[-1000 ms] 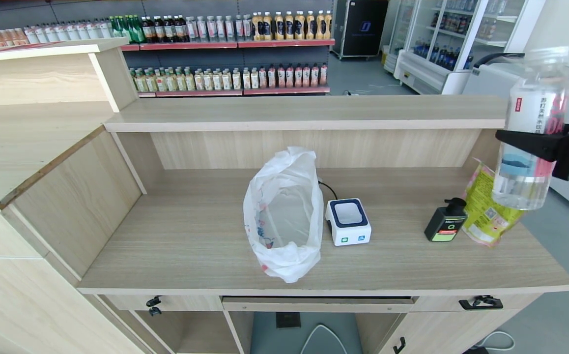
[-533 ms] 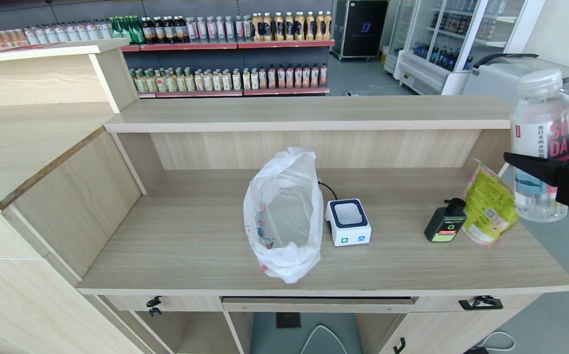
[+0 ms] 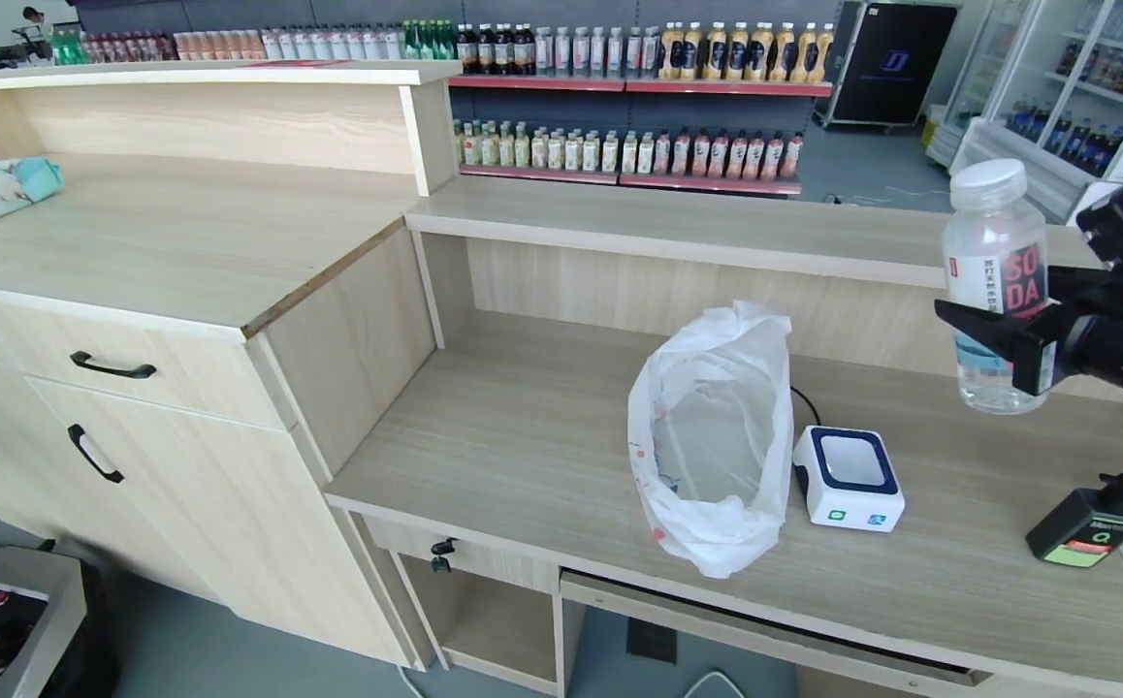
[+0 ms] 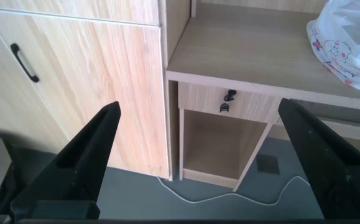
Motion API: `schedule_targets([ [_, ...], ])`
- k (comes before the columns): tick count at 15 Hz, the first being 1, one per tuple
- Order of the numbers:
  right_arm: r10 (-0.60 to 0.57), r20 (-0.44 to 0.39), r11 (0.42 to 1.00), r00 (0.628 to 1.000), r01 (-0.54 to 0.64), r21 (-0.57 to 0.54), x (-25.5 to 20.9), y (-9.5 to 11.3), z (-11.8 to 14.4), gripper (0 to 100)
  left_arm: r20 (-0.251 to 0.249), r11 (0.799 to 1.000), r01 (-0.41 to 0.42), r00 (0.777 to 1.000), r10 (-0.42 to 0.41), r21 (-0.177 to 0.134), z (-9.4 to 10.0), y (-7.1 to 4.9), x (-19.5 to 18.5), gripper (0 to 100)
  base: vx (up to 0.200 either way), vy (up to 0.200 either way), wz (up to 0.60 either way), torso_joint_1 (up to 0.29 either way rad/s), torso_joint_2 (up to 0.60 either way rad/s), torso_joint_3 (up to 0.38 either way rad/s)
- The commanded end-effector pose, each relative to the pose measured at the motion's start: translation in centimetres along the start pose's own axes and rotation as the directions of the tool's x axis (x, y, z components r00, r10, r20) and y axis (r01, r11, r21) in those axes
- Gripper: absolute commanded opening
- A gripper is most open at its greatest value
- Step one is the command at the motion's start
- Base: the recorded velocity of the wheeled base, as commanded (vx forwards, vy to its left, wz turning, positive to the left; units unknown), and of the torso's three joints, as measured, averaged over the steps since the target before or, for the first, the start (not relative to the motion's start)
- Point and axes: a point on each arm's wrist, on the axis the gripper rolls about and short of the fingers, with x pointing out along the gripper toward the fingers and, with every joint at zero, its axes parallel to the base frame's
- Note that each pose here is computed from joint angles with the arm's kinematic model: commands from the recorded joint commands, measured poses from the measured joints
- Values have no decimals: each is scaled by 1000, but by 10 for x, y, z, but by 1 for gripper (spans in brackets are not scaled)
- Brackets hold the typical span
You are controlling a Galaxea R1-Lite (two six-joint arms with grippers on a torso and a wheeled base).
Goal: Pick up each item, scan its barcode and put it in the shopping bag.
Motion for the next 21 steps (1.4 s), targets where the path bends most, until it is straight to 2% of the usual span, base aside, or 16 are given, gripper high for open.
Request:
schedule_targets([
  [1,40,-11,999,999,-40,-29,36,8,-37,0,-1,1000,1,1000,-1,0,0,0,0,100,0,0,0,0,0,0],
  [4,154,69,961,986,-134,-241,54,-2,-66,0,-1,1000,1,1000,-1,0,0,0,0,100,0,0,0,0,0,0],
  [6,217,75,933,973,-184,-309,58,-3,-78,0,-1,1000,1,1000,-1,0,0,0,0,100,0,0,0,0,0,0],
  [13,278,120,912,953,-222,-344,88,-1,-109,0,-1,1000,1,1000,-1,0,0,0,0,100,0,0,0,0,0,0],
  [21,297,110,891,949,-233,-391,97,5,-135,0,-1,1000,1,1000,-1,0,0,0,0,100,0,0,0,0,0,0],
])
